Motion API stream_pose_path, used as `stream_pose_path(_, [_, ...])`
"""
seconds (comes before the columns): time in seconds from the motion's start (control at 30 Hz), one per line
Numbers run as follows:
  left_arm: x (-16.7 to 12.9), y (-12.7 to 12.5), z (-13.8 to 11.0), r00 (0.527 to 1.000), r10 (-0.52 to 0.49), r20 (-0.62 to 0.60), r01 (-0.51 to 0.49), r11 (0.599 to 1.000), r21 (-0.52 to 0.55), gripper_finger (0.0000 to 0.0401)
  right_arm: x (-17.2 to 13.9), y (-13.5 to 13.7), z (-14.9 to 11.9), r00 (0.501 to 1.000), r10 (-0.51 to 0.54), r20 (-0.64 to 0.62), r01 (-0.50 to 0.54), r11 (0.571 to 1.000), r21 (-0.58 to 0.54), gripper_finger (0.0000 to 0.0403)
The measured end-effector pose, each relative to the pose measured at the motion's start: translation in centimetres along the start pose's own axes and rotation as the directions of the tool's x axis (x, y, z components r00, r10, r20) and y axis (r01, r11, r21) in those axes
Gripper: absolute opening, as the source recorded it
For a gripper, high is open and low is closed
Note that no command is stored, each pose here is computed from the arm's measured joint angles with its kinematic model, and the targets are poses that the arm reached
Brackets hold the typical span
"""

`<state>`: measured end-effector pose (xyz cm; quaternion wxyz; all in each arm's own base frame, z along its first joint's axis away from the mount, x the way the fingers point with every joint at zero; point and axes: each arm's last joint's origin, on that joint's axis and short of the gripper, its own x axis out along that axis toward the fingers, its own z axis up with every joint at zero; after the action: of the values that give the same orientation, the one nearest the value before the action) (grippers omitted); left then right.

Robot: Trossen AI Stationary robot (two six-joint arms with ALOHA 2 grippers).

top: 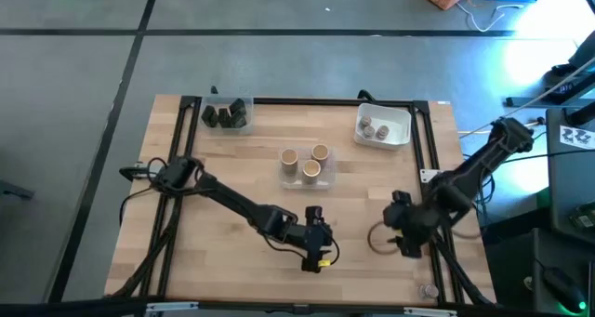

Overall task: Sort spices by type
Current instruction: Put the brown seasoning bottle into the white bin

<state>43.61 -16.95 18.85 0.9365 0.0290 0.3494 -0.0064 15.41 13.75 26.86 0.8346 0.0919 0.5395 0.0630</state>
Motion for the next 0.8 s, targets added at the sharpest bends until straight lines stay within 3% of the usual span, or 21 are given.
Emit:
stream_pose_path(0.27, [-0.6, -1.7, -0.3, 0.998, 0.060, 0.027, -0.059, 0.998, -0.035, 0.0255, 1.9, 6.2, -1.3, 0.968, 0.010, -0.253, 0.005, 0.998, 0.060, 0.0280])
stream_pose_path(0.5, [-0.9, -2.5, -0.1, 0.994, 0.077, 0.077, -0.074, 0.996, -0.042, 0.0255, 4.5, 9.8, -4.9, 0.858, 0.042, -0.513, 0.057, 0.983, 0.176, 0.0280])
stream_pose_path(0.8, [-0.9, -2.5, 0.1, 0.992, 0.075, 0.099, -0.069, 0.995, -0.067, 0.0255, 5.4, 12.0, -7.7, 0.810, 0.076, -0.582, 0.086, 0.966, 0.245, 0.0280])
